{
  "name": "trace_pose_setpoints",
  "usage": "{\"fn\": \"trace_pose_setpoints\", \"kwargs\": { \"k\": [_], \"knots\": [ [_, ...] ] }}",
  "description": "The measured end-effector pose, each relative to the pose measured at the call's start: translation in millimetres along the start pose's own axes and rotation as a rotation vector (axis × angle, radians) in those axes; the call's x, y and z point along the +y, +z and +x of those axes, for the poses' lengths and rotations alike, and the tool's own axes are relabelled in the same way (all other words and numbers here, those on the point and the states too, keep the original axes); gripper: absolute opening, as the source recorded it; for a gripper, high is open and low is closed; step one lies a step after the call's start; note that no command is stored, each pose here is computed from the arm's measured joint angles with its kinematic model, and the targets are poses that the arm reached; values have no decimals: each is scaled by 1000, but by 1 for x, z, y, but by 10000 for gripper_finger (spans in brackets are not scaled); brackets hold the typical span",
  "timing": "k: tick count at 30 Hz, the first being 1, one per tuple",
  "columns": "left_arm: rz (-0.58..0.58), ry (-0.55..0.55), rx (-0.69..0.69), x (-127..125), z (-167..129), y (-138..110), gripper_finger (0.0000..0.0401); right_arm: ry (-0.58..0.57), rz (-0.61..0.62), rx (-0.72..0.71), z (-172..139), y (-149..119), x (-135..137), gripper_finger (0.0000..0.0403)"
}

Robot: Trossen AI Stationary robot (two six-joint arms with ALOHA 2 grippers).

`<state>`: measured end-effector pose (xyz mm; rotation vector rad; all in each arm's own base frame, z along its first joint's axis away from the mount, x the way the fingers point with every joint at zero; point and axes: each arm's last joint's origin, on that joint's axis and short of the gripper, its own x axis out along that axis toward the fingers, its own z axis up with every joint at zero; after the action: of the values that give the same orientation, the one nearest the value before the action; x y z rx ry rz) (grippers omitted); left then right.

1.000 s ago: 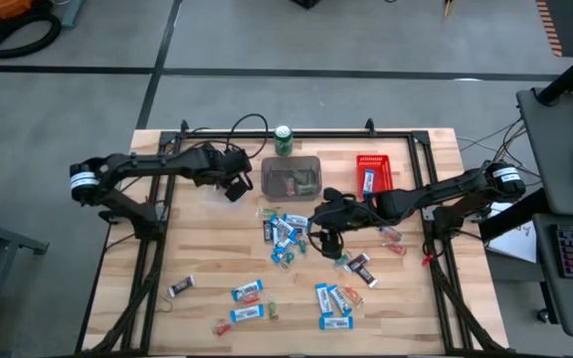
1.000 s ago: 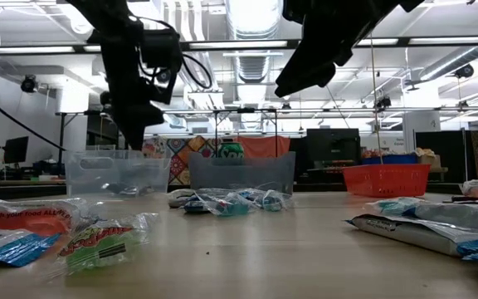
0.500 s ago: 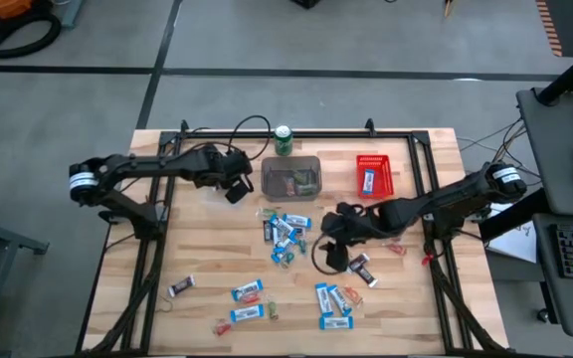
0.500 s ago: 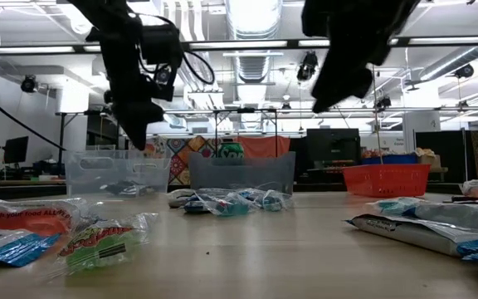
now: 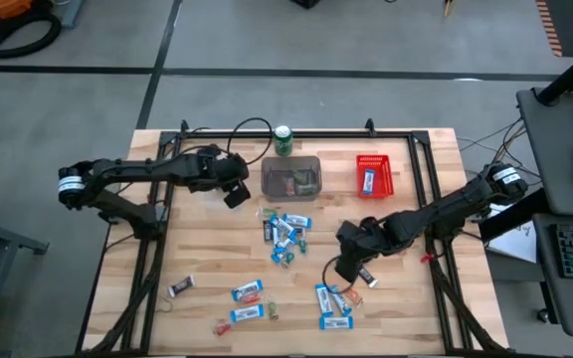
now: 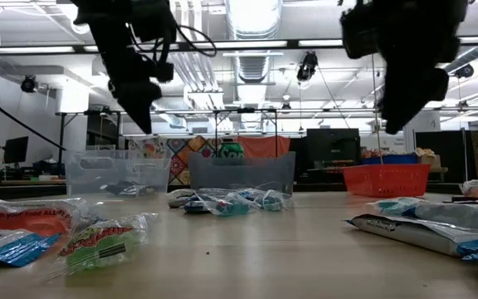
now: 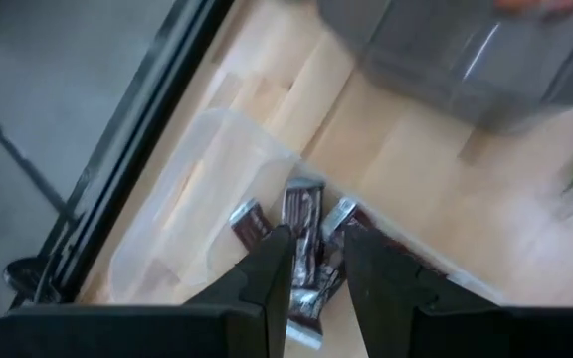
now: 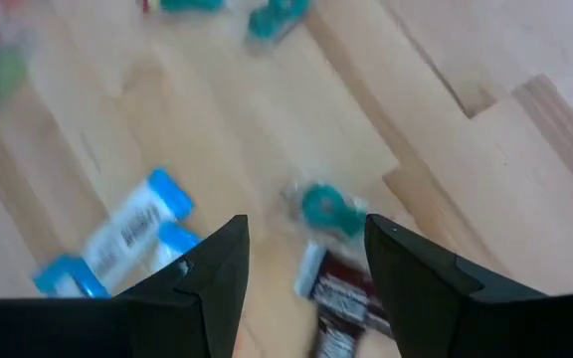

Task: Organize candy in baskets
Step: Put the dark blue gummy into the black bin

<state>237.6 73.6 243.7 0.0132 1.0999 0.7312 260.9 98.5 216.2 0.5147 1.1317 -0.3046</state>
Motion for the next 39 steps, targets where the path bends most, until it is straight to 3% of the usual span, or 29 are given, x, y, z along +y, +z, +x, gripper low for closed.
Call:
{"fn": "trace_pose_setpoints", "kwargs": {
  "k": [5,10,21,27,39],
  "knots": [
    [-24,-124,-149,-5,-24,5,80,-29,-299,-4,-1,-16,7,191],
    [-13,-310,-311,-19,-50,10,80,-113,-433,-29,9,-25,9,191],
    [131,-496,-541,-63,-94,4,80,-206,-529,36,44,-30,11,192],
    [176,-568,-594,-79,-110,-3,80,-194,-578,27,53,-29,13,192],
    [214,-648,-637,-95,-125,-13,80,-162,-565,-4,72,-28,-5,191]
  ]
}}
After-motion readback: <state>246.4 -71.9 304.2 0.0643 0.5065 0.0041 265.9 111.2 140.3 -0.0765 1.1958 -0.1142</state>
